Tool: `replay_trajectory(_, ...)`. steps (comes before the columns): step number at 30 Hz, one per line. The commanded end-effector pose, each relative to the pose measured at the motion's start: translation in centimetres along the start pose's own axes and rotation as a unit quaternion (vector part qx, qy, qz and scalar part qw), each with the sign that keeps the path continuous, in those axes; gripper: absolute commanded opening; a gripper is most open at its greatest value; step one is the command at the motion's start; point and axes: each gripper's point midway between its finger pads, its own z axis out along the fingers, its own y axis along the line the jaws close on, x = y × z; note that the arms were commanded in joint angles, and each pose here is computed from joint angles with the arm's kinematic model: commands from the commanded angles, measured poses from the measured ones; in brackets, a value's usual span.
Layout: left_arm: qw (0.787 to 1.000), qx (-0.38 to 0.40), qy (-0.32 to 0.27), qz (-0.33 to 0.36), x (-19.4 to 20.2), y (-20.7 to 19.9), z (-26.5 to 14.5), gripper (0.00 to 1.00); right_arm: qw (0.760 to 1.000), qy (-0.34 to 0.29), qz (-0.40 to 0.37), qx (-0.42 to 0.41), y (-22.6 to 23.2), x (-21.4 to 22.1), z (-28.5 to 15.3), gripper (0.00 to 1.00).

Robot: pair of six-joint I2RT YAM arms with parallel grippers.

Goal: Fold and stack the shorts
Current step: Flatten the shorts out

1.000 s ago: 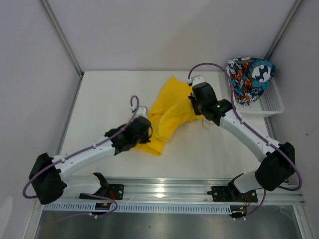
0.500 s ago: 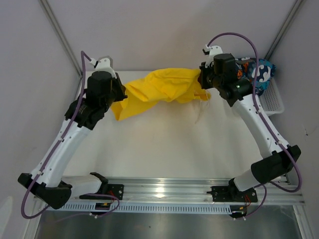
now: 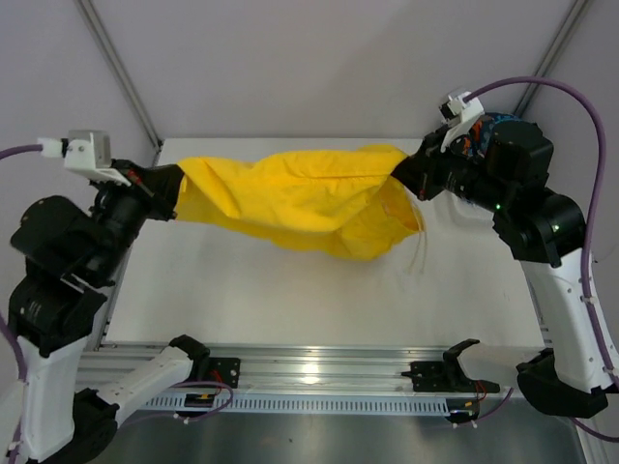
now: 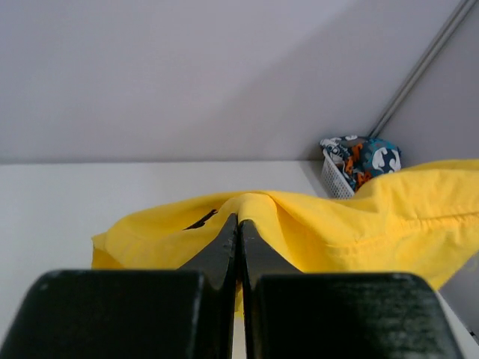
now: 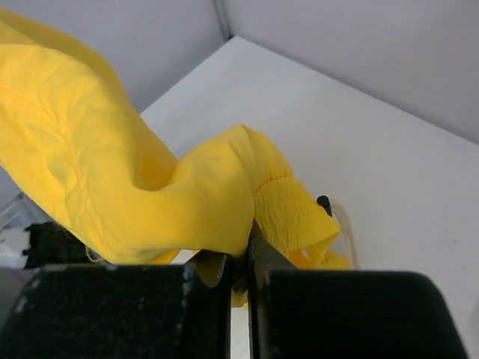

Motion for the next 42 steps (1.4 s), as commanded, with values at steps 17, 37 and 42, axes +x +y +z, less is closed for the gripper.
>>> replay_trajectory(17, 0.991, 0.054, -0.123, 0.004, -11.9, -2.5, -7.2, 0.00, 0.968, -0.084, 0.044, -0.232, 12.1, -7.1, -11.7, 0.00)
replay_trajectory(37, 0.976, -0.157, 0.071, -0.133, 8.2, 9.7, 12.8, 0.00, 0.967, 0.074, 0.240, 0.031, -10.0, 3.9, 12.3, 0.00)
replay_trajectory(42, 0.967, -0.191, 0.086, -0.143, 12.5, 13.4, 18.8, 0.00, 0.967, 0.045, 0.249, 0.003, -16.7, 5.4, 21.6, 0.00)
